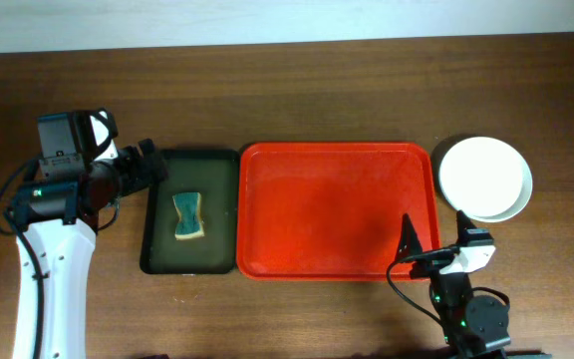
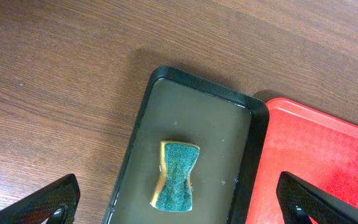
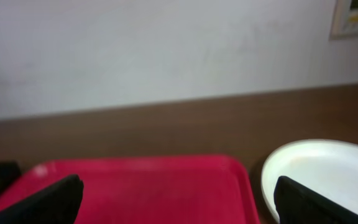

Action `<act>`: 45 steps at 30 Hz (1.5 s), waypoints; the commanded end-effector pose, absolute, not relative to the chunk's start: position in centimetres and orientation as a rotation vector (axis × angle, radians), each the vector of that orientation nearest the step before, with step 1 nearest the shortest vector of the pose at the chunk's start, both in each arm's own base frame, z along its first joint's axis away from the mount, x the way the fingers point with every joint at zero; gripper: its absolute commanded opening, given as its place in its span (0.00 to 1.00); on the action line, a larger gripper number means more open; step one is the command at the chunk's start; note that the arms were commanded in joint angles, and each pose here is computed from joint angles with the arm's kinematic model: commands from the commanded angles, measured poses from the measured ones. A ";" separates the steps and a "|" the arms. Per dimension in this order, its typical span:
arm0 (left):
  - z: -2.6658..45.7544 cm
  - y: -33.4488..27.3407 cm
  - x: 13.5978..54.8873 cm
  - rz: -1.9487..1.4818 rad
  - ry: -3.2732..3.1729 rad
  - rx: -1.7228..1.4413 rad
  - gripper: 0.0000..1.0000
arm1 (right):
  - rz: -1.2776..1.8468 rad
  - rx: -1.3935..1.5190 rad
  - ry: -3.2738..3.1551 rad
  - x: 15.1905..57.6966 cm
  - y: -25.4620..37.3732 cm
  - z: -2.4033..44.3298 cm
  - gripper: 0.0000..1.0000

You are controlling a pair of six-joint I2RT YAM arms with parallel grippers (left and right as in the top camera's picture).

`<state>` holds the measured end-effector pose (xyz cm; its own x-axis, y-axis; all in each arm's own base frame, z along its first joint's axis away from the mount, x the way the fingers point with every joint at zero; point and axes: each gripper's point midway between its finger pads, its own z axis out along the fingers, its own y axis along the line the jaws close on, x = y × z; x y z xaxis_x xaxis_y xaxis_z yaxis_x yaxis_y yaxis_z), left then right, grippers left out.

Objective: Clean dirty plates on tray and stack at the side

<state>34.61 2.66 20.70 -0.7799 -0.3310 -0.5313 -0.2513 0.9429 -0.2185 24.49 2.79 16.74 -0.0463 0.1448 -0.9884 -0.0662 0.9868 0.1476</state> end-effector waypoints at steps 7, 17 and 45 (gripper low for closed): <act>21.2 2.9 34.7 -0.178 2.489 -0.426 0.99 | 0.031 -0.166 1.636 24.3 3.6 15.7 0.98; 21.2 2.9 34.7 -0.178 2.489 -0.426 0.99 | 0.004 -0.254 1.629 24.3 4.1 15.6 0.98; 21.2 2.9 34.7 -0.177 2.489 -0.427 0.99 | 0.000 -0.250 1.630 24.3 4.0 15.6 0.98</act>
